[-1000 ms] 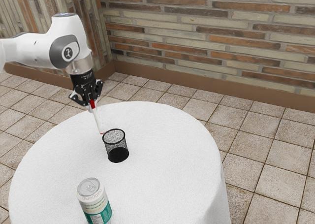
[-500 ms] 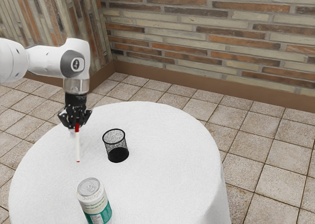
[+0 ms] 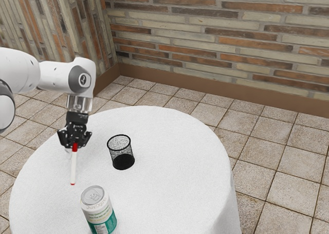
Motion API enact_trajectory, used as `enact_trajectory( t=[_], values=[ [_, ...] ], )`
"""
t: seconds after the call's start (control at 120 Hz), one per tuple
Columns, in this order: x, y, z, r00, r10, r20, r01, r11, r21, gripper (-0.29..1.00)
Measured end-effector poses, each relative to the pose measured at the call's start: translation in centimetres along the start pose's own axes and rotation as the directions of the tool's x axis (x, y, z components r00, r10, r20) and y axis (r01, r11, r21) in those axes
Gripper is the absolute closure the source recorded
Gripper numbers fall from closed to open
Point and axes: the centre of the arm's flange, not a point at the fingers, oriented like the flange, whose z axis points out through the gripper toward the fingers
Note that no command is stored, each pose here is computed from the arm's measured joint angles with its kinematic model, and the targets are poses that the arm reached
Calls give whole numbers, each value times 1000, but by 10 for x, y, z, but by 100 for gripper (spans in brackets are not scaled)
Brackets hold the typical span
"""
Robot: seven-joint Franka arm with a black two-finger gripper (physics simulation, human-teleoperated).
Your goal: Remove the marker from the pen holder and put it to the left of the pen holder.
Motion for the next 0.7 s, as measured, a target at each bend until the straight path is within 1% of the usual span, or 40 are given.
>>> enact_trajectory(
  t=[0.108, 0.267, 0.325, 0.375, 0.45, 0.5, 0.55, 0.583, 0.617, 0.7],
  values=[
    [0, 3, -1, 1000, 17, 5, -17, 1000, -26, 47],
    [-3, 7, -11, 998, 66, 7, -64, 992, -104, 28],
    [-6, 2, -25, 996, 87, -4, -87, 984, -154, 21],
    [-18, -22, -61, 993, 108, -39, -114, 965, -235, 17],
    [-54, -80, -129, 981, 143, -128, -182, 910, -373, 12],
    [-77, -113, -161, 964, 182, -195, -252, 864, -436, 9],
    [-101, -139, -187, 929, 238, -282, -352, 800, -485, 7],
    [-118, -149, -199, 902, 280, -330, -419, 755, -505, 6],
    [-132, -154, -208, 872, 320, -370, -478, 714, -511, 5],
    [-159, -160, -226, 790, 402, -462, -606, 620, -498, 4]
  ],
)
